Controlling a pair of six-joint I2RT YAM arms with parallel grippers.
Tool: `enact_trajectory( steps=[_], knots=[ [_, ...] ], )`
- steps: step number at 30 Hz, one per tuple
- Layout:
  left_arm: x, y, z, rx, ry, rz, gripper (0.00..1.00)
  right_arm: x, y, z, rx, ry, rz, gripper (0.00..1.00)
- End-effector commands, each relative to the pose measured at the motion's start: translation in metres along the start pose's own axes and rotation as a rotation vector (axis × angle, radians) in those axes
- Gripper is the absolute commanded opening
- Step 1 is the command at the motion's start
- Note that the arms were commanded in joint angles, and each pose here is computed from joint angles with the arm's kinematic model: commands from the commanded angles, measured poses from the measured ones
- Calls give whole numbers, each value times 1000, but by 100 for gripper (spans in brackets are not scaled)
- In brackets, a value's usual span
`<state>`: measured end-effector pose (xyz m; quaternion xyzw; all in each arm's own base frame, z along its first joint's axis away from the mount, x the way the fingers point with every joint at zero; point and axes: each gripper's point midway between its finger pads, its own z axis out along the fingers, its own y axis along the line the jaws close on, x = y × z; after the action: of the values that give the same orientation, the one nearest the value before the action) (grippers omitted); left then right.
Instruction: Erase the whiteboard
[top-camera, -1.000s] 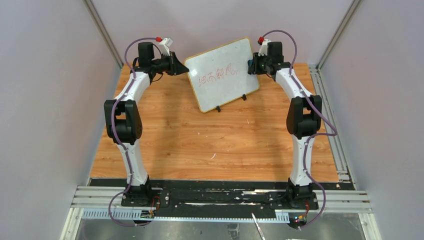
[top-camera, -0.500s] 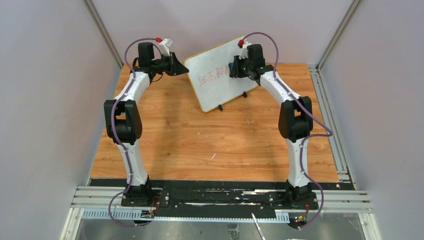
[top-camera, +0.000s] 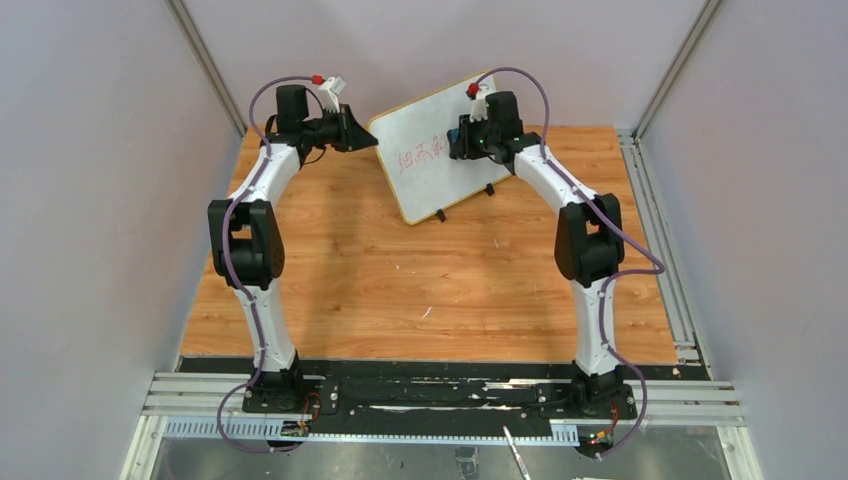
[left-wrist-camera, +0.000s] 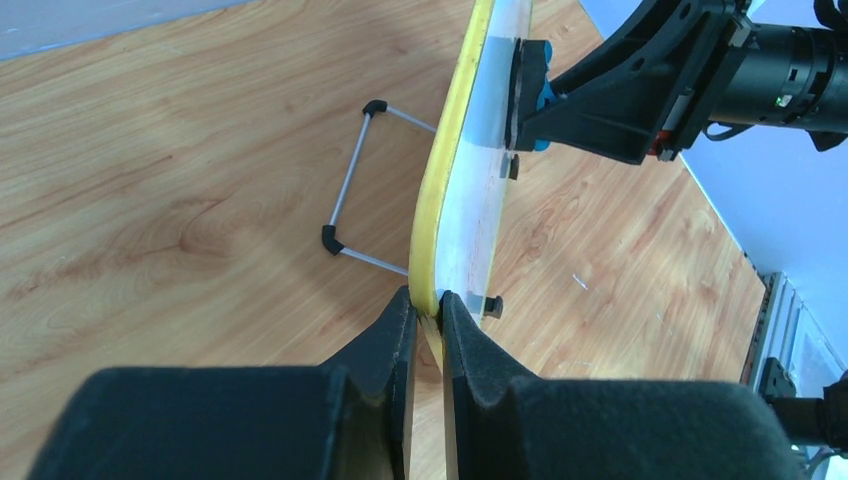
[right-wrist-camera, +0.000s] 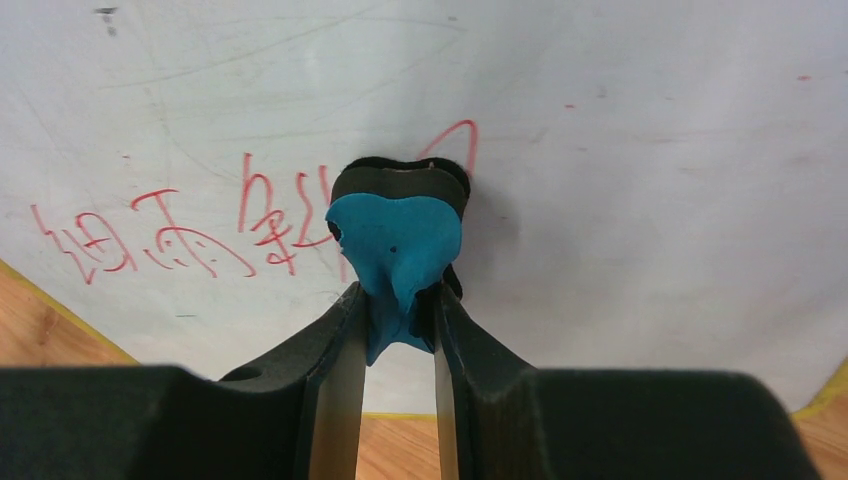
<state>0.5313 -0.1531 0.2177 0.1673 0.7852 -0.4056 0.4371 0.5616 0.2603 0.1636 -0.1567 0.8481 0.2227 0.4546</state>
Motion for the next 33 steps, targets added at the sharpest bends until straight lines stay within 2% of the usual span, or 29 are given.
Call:
enact_trajectory(
  steps=[1,8,14,33],
  knots=[
    [5,-9,-1,10,28,23,0,-12,-49,-10,88,-13,5,1],
    [6,-11,-2,22,38,32,0,-40,-68,-16,109,-63,-1,1],
    [11,-15,-3,42,70,47,0,-49,-57,-11,63,-79,15,1],
    [12,-17,1,50,79,45,0,-4,40,-1,-151,6,-37,0]
  ],
)
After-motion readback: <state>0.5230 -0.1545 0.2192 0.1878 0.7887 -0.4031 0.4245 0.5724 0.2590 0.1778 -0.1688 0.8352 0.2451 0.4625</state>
